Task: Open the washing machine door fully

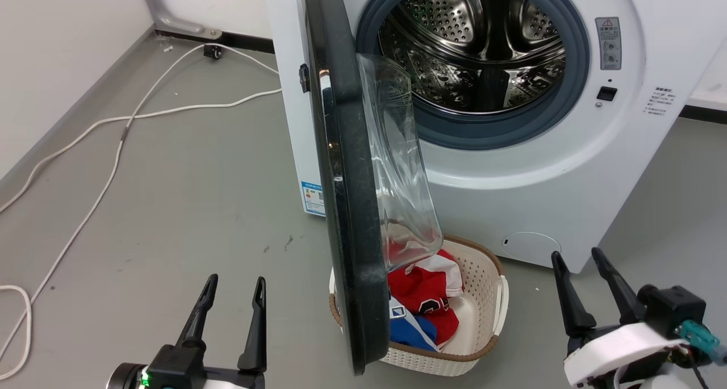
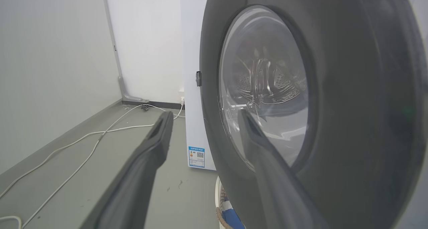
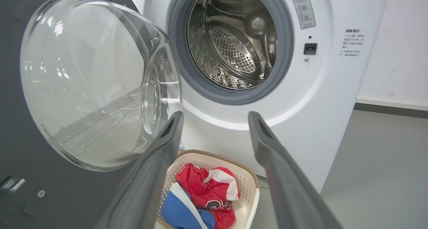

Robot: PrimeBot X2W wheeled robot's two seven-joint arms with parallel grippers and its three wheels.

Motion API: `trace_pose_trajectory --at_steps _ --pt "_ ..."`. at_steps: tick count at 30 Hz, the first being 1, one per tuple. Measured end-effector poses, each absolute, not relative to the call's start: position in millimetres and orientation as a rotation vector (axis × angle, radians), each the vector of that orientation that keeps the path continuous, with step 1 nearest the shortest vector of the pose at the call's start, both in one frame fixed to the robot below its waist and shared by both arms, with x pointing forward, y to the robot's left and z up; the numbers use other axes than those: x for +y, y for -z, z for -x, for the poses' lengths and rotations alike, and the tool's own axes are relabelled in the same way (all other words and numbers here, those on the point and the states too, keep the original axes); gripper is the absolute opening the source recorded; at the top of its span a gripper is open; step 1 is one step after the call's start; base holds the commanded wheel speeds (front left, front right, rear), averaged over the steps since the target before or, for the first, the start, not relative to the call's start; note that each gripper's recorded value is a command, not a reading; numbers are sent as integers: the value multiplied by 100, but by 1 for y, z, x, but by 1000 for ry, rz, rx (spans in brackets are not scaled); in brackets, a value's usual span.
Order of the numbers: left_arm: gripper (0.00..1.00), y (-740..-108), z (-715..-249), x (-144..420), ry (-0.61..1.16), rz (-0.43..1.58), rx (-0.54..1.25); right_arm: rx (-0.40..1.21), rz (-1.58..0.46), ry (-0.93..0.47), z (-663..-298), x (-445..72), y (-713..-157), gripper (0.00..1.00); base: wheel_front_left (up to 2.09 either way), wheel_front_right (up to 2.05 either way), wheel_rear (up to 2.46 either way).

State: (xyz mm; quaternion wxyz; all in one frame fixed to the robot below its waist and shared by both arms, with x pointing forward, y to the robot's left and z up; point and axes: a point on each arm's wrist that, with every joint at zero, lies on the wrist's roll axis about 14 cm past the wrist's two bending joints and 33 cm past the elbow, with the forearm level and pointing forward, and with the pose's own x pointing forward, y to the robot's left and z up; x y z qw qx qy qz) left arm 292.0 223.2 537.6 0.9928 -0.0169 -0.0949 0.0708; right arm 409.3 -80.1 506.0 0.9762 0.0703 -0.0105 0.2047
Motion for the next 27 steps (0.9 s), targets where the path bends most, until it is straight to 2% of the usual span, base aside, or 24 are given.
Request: trace_pose_trajectory --at_steps 10,27 --pt "100 -525 -294 209 -94 26 -149 -124 -135 -336 -397 -88 -526 100 0 0 0" --pt "100 -523 -297 206 -85 21 -140 -129 -148 -314 -394 -93 -526 100 0 0 0"
